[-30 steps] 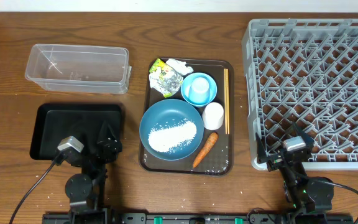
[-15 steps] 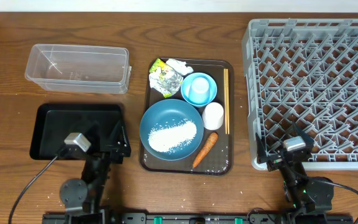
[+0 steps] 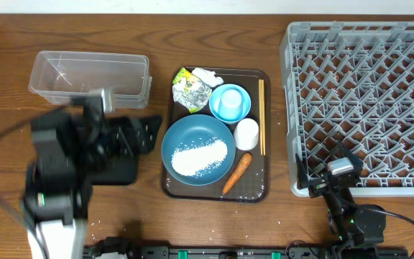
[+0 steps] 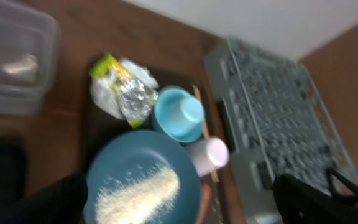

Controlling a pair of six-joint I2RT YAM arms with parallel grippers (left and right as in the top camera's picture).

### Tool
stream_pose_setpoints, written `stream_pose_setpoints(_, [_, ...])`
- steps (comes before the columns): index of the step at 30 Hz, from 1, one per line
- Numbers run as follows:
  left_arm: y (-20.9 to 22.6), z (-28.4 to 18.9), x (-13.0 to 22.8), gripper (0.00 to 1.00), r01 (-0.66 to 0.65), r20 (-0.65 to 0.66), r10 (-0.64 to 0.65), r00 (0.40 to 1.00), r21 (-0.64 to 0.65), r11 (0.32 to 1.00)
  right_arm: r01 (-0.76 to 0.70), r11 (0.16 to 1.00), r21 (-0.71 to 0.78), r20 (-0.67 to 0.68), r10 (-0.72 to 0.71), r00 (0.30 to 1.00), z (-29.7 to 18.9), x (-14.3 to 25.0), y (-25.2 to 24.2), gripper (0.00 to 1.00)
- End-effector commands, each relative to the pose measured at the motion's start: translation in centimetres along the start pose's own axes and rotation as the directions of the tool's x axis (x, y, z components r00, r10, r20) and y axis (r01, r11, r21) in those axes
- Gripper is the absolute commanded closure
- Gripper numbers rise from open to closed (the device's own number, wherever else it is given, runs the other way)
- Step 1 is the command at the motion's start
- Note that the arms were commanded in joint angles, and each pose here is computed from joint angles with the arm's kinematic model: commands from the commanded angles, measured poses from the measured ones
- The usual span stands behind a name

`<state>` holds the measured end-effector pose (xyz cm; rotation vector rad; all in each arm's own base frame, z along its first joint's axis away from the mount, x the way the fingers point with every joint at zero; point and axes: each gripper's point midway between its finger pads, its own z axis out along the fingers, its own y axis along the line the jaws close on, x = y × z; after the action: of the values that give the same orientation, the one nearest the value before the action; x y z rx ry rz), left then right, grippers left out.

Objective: Sort waste into correct bins and load items into the dishwasher rack
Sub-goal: 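Reach the left gripper to the blue plate rim and grasp it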

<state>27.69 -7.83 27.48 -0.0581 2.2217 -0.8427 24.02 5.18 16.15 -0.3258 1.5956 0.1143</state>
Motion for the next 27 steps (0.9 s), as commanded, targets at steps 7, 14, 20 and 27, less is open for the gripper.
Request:
stream_pose_setpoints(7, [-3.3, 4.0, 1.4, 0.03, 0.018, -0.22, 0.027, 0.975, 0.203, 0.979, 0.0, 1.0, -0.015, -0.001, 0.0, 1.0, 0.0, 0.1, 0.4, 0.01])
stream_pose_setpoints(14, [-3.1, 7.8, 7.6, 0.03, -0.304, -0.379, 0.252, 0.89, -0.085, 0.949, 0.0, 1.0, -0.015, -0.001, 0.0, 1.0, 0.0, 0.1, 0.4, 0.01])
stream_pose_setpoints(20, [-4.9, 10.0, 10.4, 0.03, -0.501, -0.422, 0.414, 0.806, -0.117, 0.857, 0.0, 1.0, -0.015, -0.001, 0.0, 1.0, 0.0, 0.1, 0.4, 0.01])
stream_pose_setpoints(27, [-6.6, 12.7, 15.1, 0.03, -0.528, -0.526, 0.448, 0.723, -0.003, 0.849, 0.0, 1.0, -0.015, -0.001, 0.0, 1.0, 0.0, 0.1, 0.4, 0.01])
